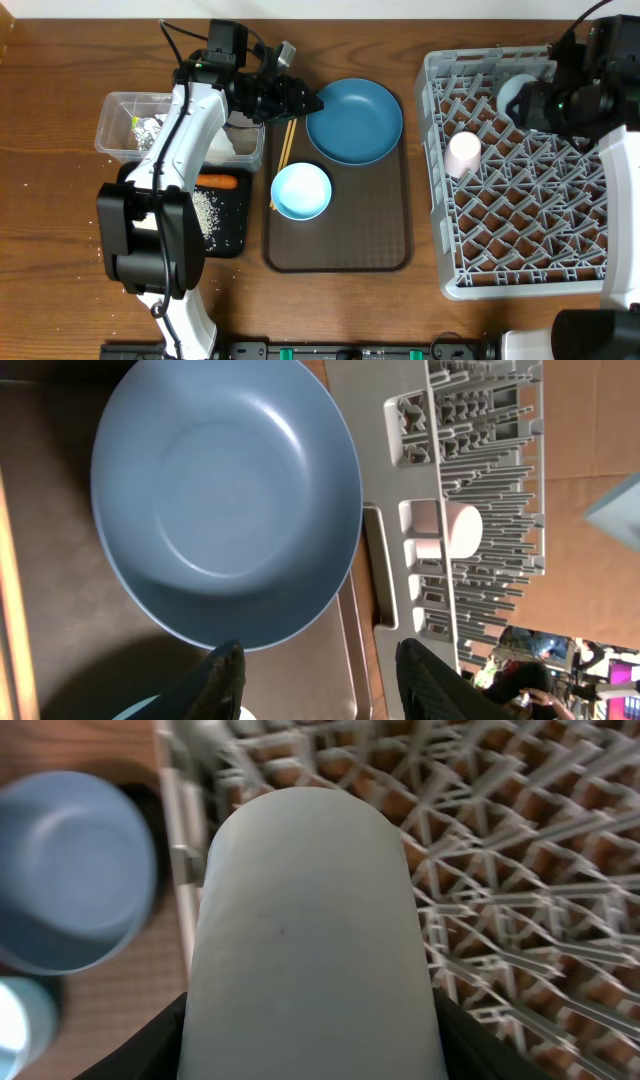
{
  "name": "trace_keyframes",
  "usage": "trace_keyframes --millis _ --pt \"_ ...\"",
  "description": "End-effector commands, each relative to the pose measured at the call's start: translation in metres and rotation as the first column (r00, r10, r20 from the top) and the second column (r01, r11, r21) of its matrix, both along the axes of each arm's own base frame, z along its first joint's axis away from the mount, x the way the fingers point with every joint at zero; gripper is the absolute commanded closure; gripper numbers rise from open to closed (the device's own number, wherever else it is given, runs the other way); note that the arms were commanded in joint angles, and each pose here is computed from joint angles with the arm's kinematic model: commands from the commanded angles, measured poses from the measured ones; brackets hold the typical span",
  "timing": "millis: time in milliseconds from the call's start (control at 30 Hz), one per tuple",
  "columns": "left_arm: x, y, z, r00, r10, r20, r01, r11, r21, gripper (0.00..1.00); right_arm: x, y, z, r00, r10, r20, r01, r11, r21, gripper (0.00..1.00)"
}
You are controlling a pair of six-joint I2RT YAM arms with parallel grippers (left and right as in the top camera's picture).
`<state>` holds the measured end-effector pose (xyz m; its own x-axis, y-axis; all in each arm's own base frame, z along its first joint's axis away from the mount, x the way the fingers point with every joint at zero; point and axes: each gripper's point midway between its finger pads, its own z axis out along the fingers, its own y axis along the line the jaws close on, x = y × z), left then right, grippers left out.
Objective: Sort waste into correct bins and load items into the dishwasher rack
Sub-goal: 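Lower the light-blue cup upside down into the rack and release it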
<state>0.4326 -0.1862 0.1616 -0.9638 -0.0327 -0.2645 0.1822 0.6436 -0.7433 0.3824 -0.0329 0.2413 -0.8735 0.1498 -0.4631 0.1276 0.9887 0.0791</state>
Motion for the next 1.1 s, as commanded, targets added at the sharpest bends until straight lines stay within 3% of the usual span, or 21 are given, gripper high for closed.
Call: trace_keyframes --millis 0,600,1067 --pt "0.001 0.003 -0.001 1.000 -0.001 0.015 0.001 1.000 0.025 0.50 0.005 -0.018 -0.010 0.997 -0.069 -0.029 0.067 0.996 -0.067 0.83" --pt "-0.005 0.008 -0.008 1.000 0.013 -0.024 -0.012 0.998 0.063 0.51 0.054 0.005 -0.067 0.997 -0.001 -0.072 -0.003 0.998 -0.060 0.84" --pt "-0.006 0.008 -0.009 0.999 0.013 -0.032 -0.011 0.998 0.063 0.51 0.053 0.015 -0.112 0.981 0.023 -0.195 -0.035 0.998 -0.061 0.83"
